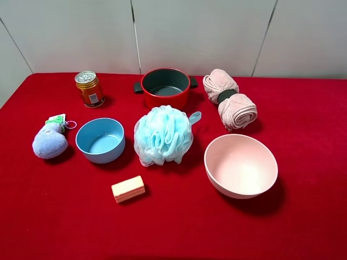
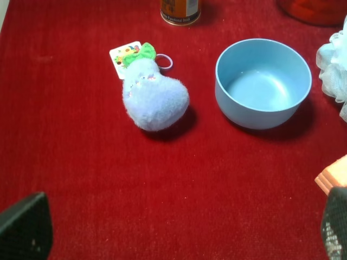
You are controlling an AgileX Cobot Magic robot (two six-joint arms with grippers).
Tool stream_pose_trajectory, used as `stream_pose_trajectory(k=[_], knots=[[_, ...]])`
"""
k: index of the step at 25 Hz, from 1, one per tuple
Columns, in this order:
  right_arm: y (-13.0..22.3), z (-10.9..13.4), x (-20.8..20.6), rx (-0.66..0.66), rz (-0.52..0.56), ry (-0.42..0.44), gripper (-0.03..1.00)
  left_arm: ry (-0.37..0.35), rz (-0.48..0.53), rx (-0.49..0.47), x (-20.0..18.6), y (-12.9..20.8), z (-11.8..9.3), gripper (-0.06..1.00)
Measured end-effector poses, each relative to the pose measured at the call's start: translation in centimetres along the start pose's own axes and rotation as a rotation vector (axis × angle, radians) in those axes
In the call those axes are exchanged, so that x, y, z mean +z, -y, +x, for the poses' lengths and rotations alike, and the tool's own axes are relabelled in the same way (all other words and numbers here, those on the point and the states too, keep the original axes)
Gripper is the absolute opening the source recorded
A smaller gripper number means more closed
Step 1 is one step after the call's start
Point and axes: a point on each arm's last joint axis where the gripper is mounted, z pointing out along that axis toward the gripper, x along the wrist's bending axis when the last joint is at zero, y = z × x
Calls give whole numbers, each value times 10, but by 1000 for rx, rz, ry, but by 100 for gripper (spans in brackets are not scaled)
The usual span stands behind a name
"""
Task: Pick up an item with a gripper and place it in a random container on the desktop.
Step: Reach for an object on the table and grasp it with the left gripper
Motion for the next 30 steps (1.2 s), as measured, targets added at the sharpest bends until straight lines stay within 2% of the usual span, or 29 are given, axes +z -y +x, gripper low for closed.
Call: stream_pose_trajectory(k=[26, 30], knots=[[0, 0, 0, 0, 0, 0, 69, -4, 1, 1, 0, 0, 0, 97], [0, 0, 0, 0, 0, 0, 69, -11, -38, 4, -5, -6, 1, 97]])
